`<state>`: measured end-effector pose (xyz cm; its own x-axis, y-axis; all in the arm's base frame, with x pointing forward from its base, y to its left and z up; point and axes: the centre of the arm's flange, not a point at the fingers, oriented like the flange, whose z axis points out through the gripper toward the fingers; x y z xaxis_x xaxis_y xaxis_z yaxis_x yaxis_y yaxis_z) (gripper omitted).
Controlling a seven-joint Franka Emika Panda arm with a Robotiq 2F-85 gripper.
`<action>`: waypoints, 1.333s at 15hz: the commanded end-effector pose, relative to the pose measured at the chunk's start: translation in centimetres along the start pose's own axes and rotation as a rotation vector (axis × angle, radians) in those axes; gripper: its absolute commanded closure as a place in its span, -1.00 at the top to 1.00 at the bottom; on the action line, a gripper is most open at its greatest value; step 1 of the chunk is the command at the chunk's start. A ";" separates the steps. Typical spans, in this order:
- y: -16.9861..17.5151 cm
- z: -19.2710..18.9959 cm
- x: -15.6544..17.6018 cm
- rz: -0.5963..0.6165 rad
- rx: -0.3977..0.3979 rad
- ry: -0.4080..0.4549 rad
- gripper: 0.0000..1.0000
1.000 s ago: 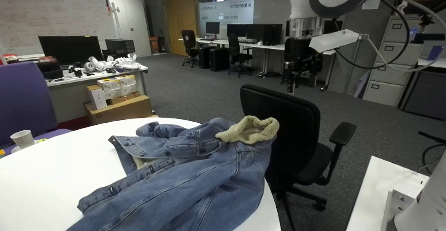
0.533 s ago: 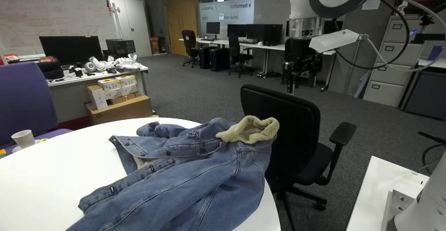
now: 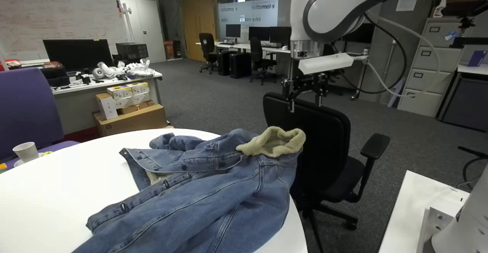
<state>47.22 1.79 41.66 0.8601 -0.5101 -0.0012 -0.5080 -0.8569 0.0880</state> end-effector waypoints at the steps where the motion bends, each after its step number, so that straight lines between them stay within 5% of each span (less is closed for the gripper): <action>1: -4.4 3.0 4.8 0.062 -0.046 -0.034 1.00; 11: -4.6 9.8 9.1 -0.001 -0.289 -0.002 1.00; 20: -3.9 11.3 8.2 -0.012 -0.295 -0.021 1.00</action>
<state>56.21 -0.83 29.47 0.8571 -0.5149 -0.0189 -0.4738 -0.8020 0.3638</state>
